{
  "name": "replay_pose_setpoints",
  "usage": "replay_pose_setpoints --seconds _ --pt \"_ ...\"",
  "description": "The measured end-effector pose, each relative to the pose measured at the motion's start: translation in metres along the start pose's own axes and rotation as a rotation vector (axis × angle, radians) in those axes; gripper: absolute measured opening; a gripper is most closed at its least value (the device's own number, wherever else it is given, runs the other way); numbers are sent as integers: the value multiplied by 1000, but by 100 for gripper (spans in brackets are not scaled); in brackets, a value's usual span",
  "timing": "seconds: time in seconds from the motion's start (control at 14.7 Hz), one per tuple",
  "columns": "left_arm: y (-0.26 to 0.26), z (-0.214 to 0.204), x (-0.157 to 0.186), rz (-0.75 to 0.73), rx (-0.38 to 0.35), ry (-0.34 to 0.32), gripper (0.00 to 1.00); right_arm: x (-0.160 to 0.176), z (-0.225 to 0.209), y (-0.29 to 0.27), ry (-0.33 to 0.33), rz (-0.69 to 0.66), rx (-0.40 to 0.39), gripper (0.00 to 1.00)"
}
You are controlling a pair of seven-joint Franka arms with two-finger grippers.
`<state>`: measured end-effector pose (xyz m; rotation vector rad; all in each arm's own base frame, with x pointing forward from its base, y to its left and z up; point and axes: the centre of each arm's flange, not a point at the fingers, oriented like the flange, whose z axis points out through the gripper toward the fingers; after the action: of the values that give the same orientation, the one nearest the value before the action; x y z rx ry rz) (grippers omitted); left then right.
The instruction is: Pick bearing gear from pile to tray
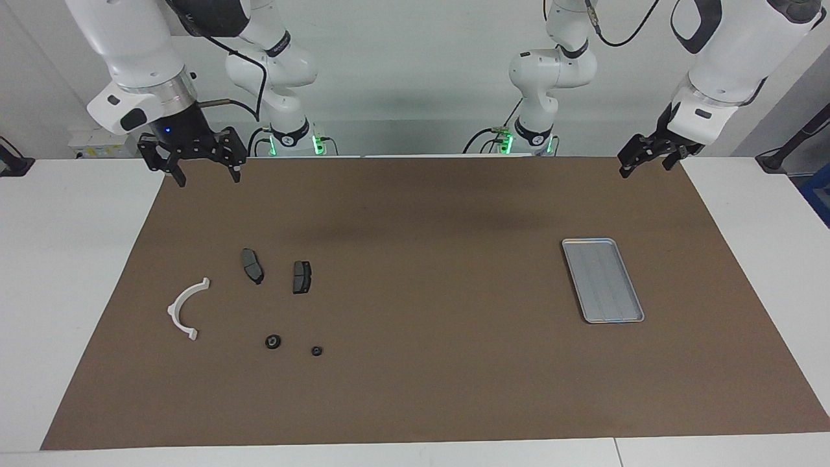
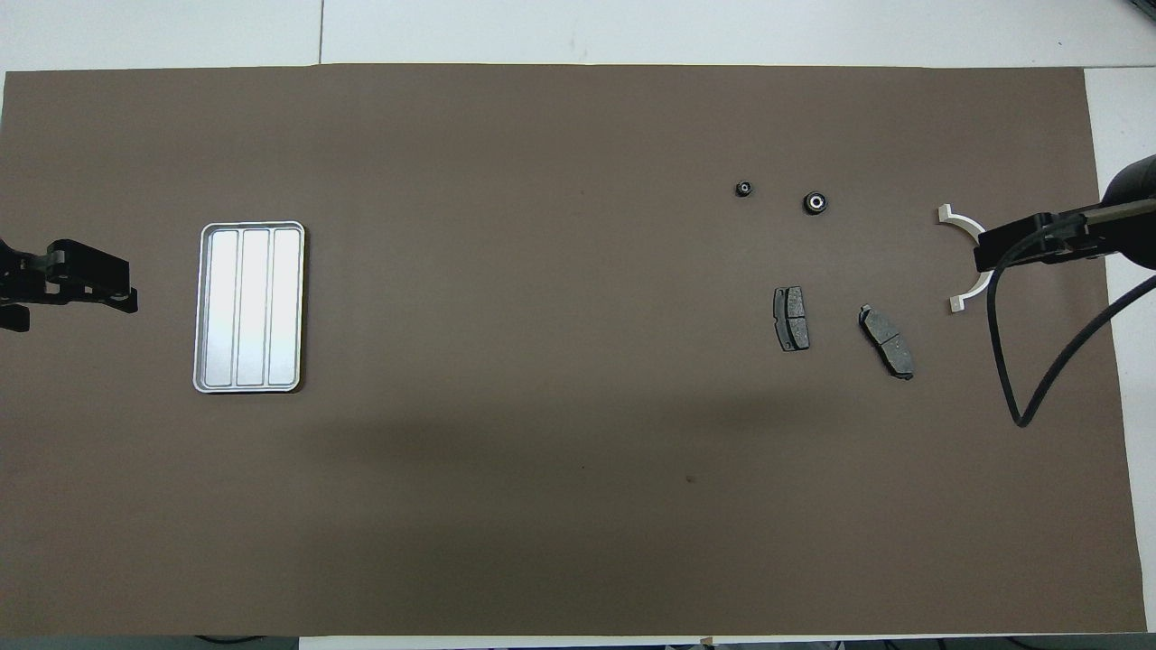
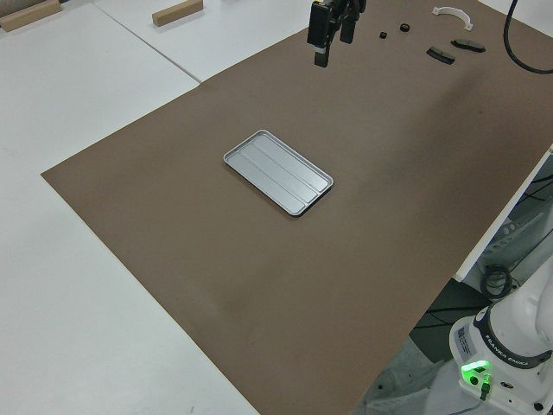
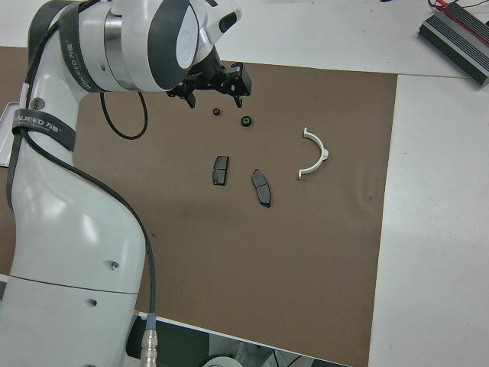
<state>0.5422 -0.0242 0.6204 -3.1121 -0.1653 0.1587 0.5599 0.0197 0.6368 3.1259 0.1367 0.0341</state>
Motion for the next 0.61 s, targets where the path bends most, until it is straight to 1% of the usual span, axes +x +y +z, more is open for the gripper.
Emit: replay_pose_setpoints --seconds 0.41,0.61 --pt "0 0 0 0 0 0 100 0 1 0 0 0 0 100" --pt "0 0 0 0 0 0 100 10 19 0 7 0 0 100"
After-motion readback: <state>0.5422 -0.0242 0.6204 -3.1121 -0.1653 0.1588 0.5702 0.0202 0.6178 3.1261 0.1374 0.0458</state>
